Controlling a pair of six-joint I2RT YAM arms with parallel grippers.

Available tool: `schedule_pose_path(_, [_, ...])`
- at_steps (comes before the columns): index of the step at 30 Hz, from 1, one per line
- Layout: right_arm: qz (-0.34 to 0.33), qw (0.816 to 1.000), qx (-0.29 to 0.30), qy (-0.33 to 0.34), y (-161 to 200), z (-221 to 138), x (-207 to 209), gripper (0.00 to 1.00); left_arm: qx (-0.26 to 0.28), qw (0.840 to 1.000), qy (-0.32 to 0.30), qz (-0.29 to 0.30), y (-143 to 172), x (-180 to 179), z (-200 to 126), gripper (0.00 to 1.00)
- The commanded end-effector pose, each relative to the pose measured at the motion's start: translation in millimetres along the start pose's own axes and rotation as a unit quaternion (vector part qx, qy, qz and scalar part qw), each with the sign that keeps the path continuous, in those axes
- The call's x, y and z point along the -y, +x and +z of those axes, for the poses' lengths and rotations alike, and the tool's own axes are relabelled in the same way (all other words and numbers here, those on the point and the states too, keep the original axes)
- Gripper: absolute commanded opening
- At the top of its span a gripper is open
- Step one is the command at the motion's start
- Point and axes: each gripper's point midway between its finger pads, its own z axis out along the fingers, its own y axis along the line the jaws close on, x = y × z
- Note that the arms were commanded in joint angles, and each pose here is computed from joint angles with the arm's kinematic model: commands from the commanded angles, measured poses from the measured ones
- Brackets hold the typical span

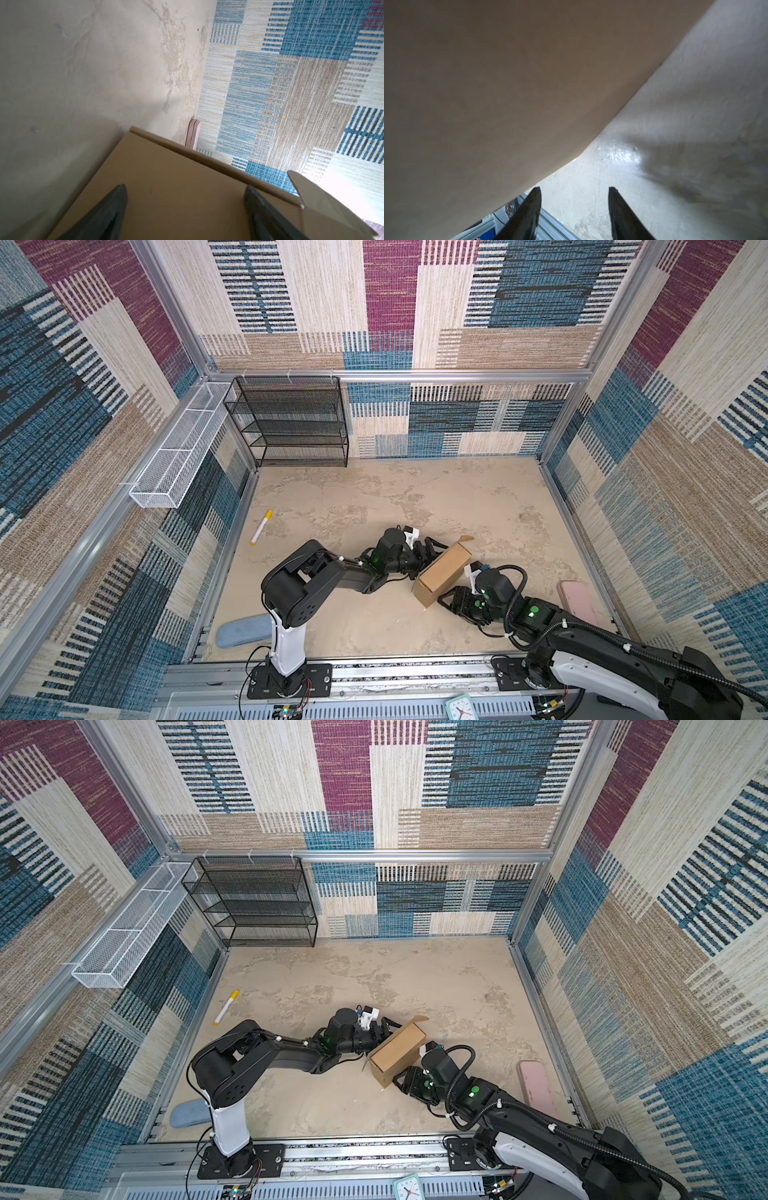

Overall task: Assemble paper box
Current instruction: Rotate the paper box at the center of the table.

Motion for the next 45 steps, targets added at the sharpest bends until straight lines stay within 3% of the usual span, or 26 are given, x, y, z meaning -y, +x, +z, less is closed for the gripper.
schedule_pose_path(1, [-0.005,0.999,0.011,-0.029,-6,1,-21,0.55,-0.056,0.998,0.004,0.029,17,1,4,0.90])
schedule_pose_path(11, [-0.010,1.000,0.012,-0.025,0,-3,-26,0.56,-0.084,0.996,0.015,0.022,11,0,5,0.91])
schedule_pose_path(26, [-0.009,1.000,0.007,-0.018,6,-2,-20,0.59,-0.108,0.992,-0.044,0.045,-5,-11,-15,0.99])
schedule_pose_path(38, [-0.066,0.996,0.057,0.033,-13,-23,-16,0.62,-0.016,0.992,-0.102,0.066,-60,8,-83,0.99])
schedule_pose_path(45, [-0.146,0.980,0.128,0.054,-40,-64,-31,0.64,0.065,0.974,-0.183,0.120,-67,13,-137,0.99])
